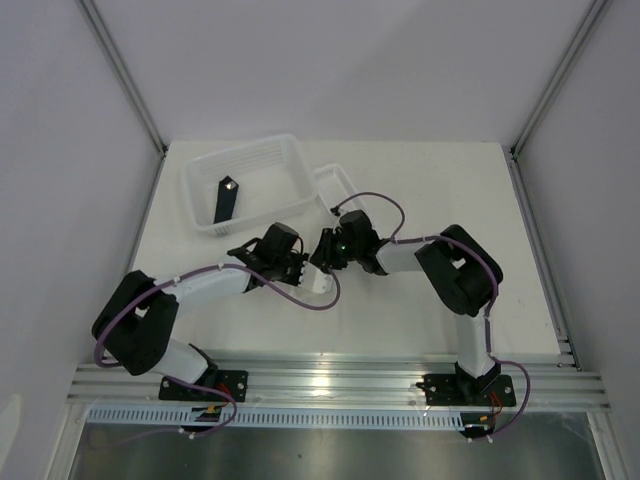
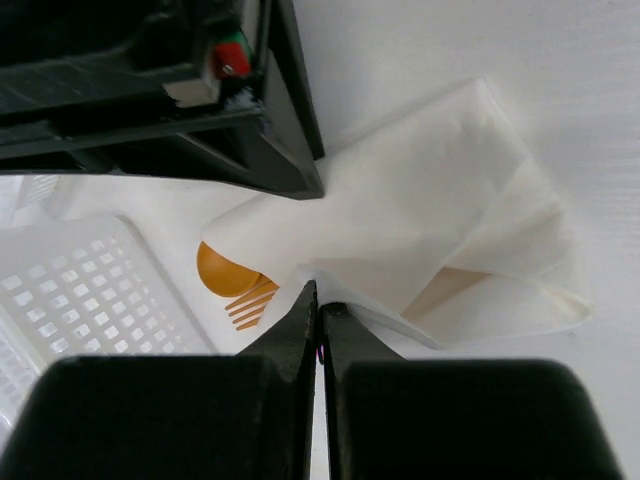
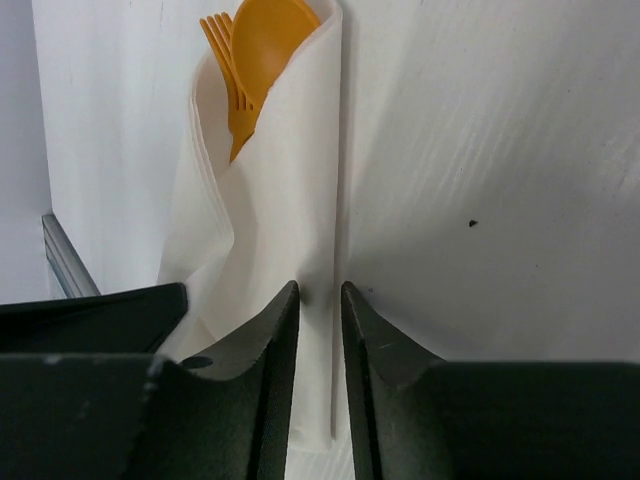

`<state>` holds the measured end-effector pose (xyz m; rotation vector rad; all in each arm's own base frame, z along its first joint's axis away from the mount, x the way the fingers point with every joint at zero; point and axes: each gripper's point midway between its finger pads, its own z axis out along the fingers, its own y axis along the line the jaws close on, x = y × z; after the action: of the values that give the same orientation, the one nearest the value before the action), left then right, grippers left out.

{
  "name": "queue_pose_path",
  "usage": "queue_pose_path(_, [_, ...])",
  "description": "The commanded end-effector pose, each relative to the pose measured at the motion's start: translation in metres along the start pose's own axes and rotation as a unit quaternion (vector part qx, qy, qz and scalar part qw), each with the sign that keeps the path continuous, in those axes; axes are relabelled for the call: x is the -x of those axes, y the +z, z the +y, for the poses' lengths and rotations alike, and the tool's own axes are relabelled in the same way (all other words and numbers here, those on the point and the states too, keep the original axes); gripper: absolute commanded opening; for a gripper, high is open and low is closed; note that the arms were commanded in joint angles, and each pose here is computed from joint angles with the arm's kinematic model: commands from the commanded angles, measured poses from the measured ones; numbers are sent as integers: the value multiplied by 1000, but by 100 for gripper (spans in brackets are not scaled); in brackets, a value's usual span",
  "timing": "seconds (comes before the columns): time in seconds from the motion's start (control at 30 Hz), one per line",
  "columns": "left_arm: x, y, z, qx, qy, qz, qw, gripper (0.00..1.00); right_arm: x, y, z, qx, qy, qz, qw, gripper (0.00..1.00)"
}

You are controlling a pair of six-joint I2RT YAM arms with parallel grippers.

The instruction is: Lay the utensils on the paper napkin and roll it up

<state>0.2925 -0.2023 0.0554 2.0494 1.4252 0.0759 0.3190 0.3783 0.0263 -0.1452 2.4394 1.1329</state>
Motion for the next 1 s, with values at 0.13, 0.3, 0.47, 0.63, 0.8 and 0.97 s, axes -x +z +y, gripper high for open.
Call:
queue_pose_path(0.13, [24, 3, 29, 29, -15, -40, 999, 1, -6, 13, 4, 35, -4, 11, 999, 11])
queue_pose_path(0.3, [32, 11, 39, 24, -25, -53, 998, 1, -2, 12, 14, 60, -10, 3, 998, 2])
queue_pose_path(0.47, [30, 21, 39, 19, -37, -47, 998, 1, 1, 6, 25, 71, -20, -7, 997, 0])
queue_pose_path(0.63, [22, 32, 33, 10, -45, -31, 998, 1, -3, 6, 30, 79, -20, -3, 997, 1])
queue_pose_path(0.8, [13, 41, 29, 5, -53, -11, 999, 1, -11, 3, 24, 83, -4, 3, 997, 8])
queue_pose_path(0.97, [12, 44, 29, 0, -52, -12, 999, 1, -9, -5, 19, 79, 11, 1, 997, 15])
